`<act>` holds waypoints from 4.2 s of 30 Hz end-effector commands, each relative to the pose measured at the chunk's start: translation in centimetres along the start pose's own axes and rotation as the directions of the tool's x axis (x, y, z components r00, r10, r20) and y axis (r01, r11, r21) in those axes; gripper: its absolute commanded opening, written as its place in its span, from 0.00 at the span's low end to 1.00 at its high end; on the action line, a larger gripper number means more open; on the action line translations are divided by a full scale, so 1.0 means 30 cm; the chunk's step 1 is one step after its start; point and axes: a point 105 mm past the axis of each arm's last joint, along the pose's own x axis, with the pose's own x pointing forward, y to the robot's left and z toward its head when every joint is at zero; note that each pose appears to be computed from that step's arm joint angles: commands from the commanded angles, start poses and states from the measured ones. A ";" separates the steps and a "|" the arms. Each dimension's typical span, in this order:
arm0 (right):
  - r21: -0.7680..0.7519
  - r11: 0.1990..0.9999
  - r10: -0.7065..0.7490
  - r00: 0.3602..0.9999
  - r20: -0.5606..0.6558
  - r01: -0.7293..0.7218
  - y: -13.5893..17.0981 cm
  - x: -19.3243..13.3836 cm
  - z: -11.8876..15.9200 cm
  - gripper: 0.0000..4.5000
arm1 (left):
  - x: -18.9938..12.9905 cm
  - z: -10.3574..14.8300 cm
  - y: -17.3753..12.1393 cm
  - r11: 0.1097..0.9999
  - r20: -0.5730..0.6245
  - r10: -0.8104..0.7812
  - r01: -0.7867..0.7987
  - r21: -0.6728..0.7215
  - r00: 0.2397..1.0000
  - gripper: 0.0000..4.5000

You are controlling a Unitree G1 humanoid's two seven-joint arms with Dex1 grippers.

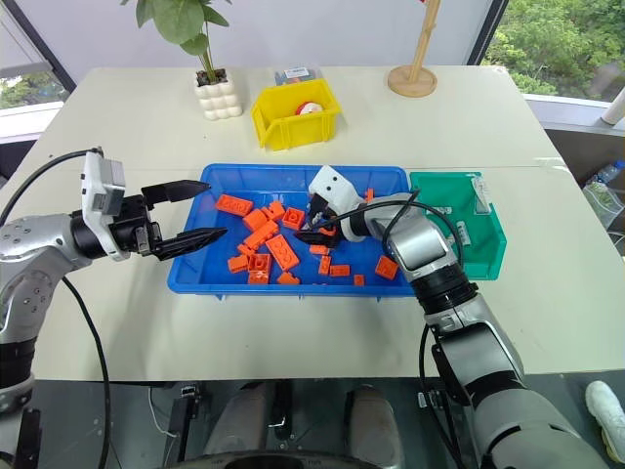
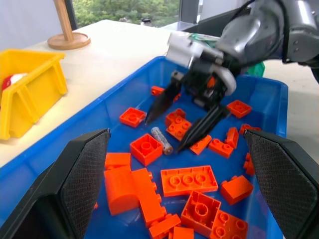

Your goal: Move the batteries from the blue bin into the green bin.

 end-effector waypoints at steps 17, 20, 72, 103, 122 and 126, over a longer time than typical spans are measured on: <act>-0.041 0.999 -0.022 0.999 -0.037 0.021 -0.032 0.033 -0.022 0.49 | -0.004 0.033 -0.012 0.998 0.039 0.033 -0.035 0.054 0.999 1.00; -0.053 0.998 -0.035 0.999 -0.030 0.033 -0.039 0.027 -0.011 0.49 | -0.003 0.035 -0.010 0.998 0.041 0.033 -0.035 0.056 0.999 1.00; 0.181 0.875 -0.472 0.875 0.109 0.450 -0.231 -0.636 0.130 0.99 | 0.227 -0.002 0.046 0.964 0.123 -0.263 0.264 0.009 0.957 1.00; -0.344 0.915 0.201 0.978 -0.061 -0.209 0.014 -0.108 -0.024 0.99 | 0.076 -0.006 0.006 0.998 0.081 -0.041 0.044 -0.035 0.996 1.00; -0.451 0.875 0.105 0.979 -0.174 -0.174 -0.055 -0.084 -0.082 0.99 | 0.094 -0.004 -0.005 0.998 0.093 -0.035 0.040 -0.046 0.995 1.00; -0.411 0.896 0.102 0.980 -0.173 -0.166 -0.053 -0.074 -0.091 0.99 | 0.096 -0.009 0.000 0.999 0.079 -0.035 0.038 -0.030 0.996 1.00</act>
